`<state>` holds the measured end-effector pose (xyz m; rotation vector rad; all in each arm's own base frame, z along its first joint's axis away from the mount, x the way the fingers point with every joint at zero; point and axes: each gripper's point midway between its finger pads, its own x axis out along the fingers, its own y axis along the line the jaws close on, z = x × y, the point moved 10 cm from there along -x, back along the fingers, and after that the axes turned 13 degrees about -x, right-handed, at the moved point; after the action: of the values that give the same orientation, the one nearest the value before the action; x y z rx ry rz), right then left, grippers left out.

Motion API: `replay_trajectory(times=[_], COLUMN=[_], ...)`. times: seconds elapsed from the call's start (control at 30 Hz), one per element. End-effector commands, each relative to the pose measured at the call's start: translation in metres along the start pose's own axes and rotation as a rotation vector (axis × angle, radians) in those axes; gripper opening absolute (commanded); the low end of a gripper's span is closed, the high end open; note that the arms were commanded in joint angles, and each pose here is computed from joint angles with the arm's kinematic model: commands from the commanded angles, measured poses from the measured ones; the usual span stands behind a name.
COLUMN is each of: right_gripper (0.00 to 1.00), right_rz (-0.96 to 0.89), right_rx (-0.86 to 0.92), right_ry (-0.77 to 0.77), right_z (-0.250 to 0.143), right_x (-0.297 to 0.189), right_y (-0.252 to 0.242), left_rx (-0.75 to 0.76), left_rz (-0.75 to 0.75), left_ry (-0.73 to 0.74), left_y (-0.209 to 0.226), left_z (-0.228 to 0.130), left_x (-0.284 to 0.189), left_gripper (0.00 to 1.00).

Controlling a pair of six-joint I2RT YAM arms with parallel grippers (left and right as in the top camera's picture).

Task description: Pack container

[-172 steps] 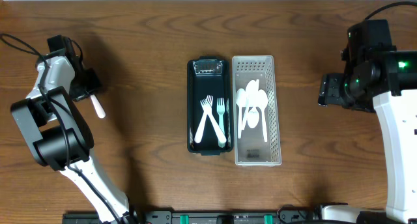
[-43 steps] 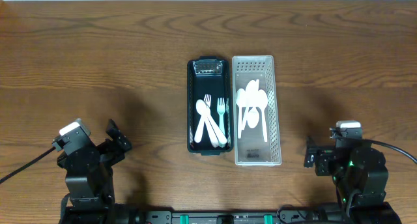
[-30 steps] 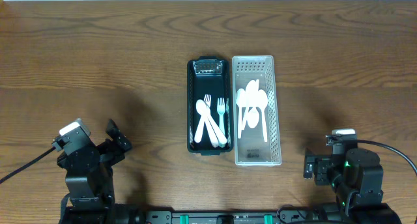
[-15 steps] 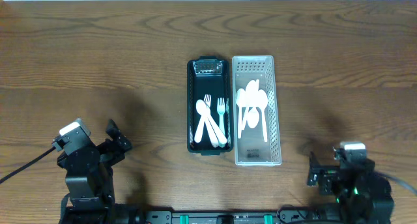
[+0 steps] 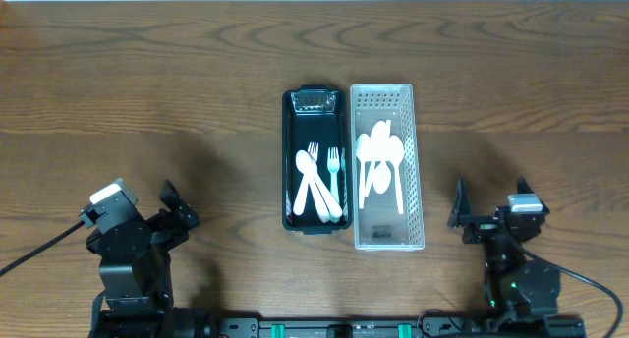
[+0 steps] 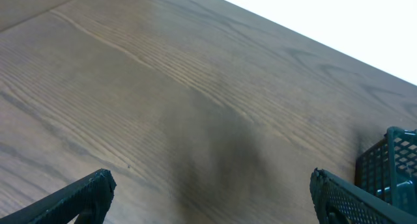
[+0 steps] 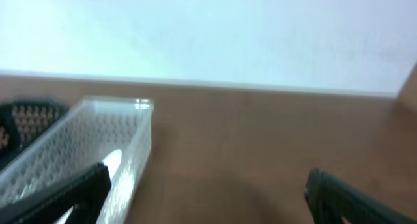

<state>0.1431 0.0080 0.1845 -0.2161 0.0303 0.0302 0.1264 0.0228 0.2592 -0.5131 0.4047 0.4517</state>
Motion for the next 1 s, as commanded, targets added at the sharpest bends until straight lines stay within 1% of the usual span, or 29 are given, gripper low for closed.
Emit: replay_trajectory(times=[0.0, 0.13, 0.3, 0.97], right_gripper=[0.99, 0.99, 0.99, 0.99], right_rz=[-0.006, -0.008, 0.025, 0.025], right_rx=[-0.022, -0.065, -0.055, -0.056], right_ry=[0.002, 0.039, 0.032, 0.033], right_z=[-0.0142, -0.0194, -0.0191, -0.0192], right_x=[0.0039, 0.0038, 0.0038, 0.0038], right_y=[0.0024, 0.0028, 0.0052, 0.0052], left_rx=[0.019, 0.019, 0.019, 0.019], left_rz=[0.015, 0.015, 0.015, 0.015], left_ry=[-0.007, -0.007, -0.007, -0.007], left_y=[0.0011, 0.0011, 0.0011, 0.0011], left_z=[-0.0002, -0.0002, -0.0002, -0.0002], left_x=[0.0005, 0.0005, 0.0005, 0.0005], left_gripper=[0.98, 0.98, 0.98, 0.98])
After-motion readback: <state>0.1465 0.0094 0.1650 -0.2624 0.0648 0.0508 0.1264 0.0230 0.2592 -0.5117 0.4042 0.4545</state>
